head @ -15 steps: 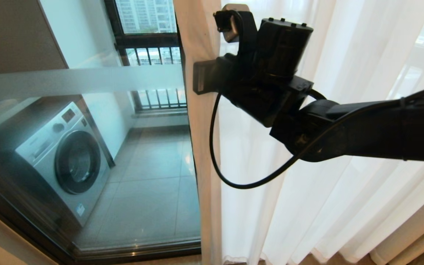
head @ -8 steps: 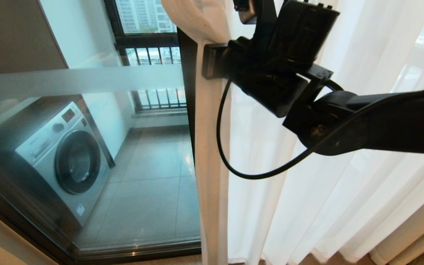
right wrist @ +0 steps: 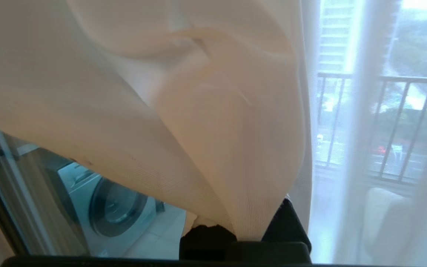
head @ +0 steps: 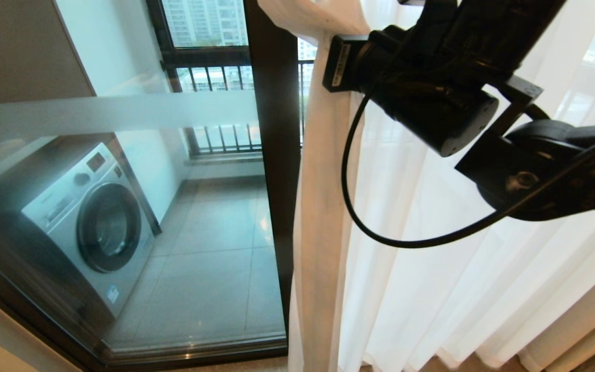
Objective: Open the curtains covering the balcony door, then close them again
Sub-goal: Pull the inner curtains open on both sides
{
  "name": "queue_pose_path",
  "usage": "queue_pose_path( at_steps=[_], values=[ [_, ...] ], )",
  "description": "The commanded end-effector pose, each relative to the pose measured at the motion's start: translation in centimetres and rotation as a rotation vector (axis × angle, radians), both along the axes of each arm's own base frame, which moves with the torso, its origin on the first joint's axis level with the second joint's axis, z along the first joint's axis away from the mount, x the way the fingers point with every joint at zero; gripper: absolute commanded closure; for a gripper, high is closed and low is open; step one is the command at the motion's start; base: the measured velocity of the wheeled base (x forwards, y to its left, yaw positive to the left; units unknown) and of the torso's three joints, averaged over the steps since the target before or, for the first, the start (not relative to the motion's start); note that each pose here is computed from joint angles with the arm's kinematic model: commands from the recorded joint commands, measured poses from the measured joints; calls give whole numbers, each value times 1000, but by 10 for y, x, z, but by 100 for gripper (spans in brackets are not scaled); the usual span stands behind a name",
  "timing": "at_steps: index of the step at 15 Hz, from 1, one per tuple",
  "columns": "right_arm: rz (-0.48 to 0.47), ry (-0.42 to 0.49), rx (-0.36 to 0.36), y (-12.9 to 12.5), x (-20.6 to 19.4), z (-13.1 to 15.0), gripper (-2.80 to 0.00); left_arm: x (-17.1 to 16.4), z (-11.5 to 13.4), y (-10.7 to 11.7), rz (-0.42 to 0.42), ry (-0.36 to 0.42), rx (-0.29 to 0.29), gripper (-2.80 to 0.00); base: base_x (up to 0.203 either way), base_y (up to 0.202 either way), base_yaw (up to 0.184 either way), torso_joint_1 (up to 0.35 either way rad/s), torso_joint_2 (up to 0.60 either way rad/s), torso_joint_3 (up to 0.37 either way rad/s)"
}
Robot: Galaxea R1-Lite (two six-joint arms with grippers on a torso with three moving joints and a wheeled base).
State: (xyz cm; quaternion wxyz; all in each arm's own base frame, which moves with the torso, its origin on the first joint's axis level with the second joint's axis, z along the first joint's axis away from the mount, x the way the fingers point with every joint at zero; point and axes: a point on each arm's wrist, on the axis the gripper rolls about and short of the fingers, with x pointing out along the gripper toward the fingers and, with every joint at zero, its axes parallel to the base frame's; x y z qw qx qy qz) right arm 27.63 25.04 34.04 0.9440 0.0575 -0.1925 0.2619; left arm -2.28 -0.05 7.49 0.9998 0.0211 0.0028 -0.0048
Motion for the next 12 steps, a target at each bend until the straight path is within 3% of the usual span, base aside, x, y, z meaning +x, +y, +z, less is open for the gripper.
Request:
queue_pose_path(
  at_steps=[1,12],
  values=[
    [-32,-21,19,-20,-8,9,0,0,0,0,0,0,1,0,0,0,0,0,0,0],
    [-286,-28,7,-103,-7,12,0,0,0,0,0,0,1,0,0,0,0,0,0,0]
  ],
)
